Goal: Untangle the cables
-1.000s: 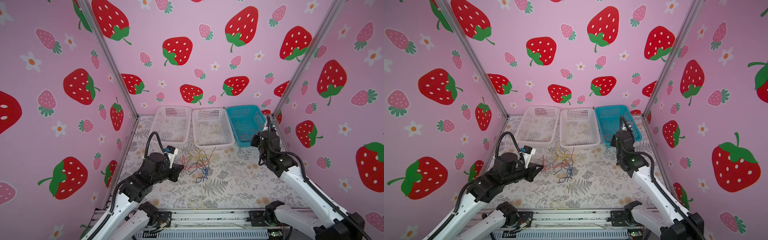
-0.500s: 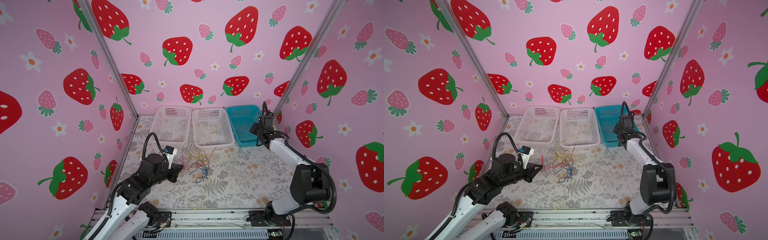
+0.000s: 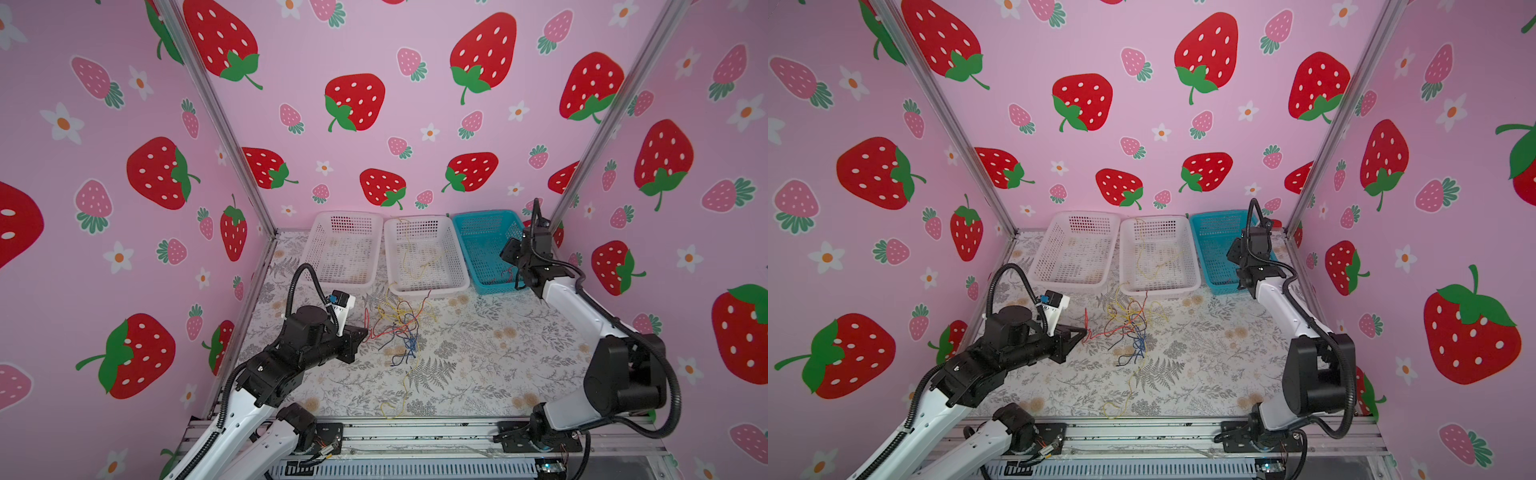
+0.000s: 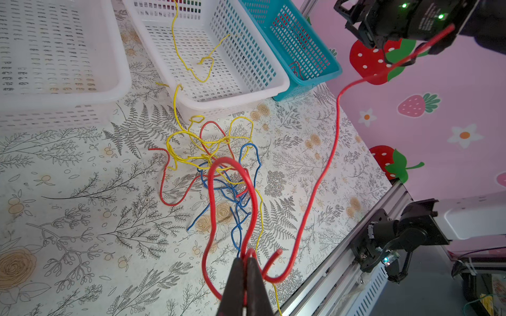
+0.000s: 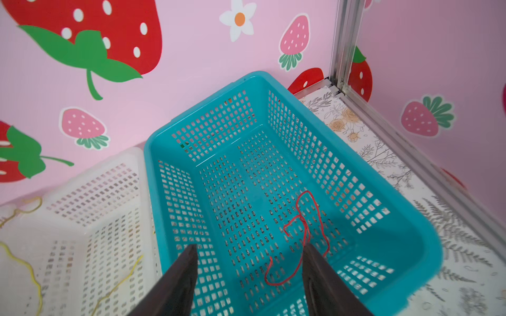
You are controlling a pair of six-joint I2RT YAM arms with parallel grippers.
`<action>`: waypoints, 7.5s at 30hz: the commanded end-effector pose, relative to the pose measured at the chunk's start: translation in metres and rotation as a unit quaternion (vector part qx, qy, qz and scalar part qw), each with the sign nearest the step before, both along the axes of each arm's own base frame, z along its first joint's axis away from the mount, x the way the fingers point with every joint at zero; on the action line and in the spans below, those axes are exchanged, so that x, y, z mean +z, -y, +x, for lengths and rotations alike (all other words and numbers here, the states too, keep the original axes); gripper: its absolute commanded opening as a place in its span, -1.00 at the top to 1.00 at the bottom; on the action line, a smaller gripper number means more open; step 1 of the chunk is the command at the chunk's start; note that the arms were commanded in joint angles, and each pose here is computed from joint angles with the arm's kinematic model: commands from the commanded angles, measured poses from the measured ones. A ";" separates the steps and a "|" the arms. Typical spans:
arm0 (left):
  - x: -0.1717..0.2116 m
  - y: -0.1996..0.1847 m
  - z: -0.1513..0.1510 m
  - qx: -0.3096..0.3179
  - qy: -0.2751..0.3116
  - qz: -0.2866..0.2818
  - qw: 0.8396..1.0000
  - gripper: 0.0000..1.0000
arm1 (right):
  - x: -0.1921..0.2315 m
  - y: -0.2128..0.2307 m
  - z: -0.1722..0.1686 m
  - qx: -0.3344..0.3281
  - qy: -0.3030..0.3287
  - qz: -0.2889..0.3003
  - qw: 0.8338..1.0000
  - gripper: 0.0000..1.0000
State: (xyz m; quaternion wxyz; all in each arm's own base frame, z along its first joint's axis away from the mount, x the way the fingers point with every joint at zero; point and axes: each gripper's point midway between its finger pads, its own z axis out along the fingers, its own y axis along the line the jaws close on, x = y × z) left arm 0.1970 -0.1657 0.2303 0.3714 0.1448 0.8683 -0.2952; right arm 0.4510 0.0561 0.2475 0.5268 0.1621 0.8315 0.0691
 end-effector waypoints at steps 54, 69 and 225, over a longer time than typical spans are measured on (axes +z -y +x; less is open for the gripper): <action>-0.025 0.363 0.302 -0.037 -0.150 -0.259 0.954 1.00 | 0.089 0.031 -0.230 0.058 0.201 0.016 0.978 -0.72; 0.012 0.349 0.304 -0.031 -0.122 -0.262 0.957 0.12 | 0.093 0.028 -0.230 0.065 0.200 0.022 0.977 -0.73; -0.104 0.045 0.067 0.107 -0.147 -0.103 0.978 0.62 | 0.054 -0.222 -0.338 0.615 0.265 0.045 0.742 1.00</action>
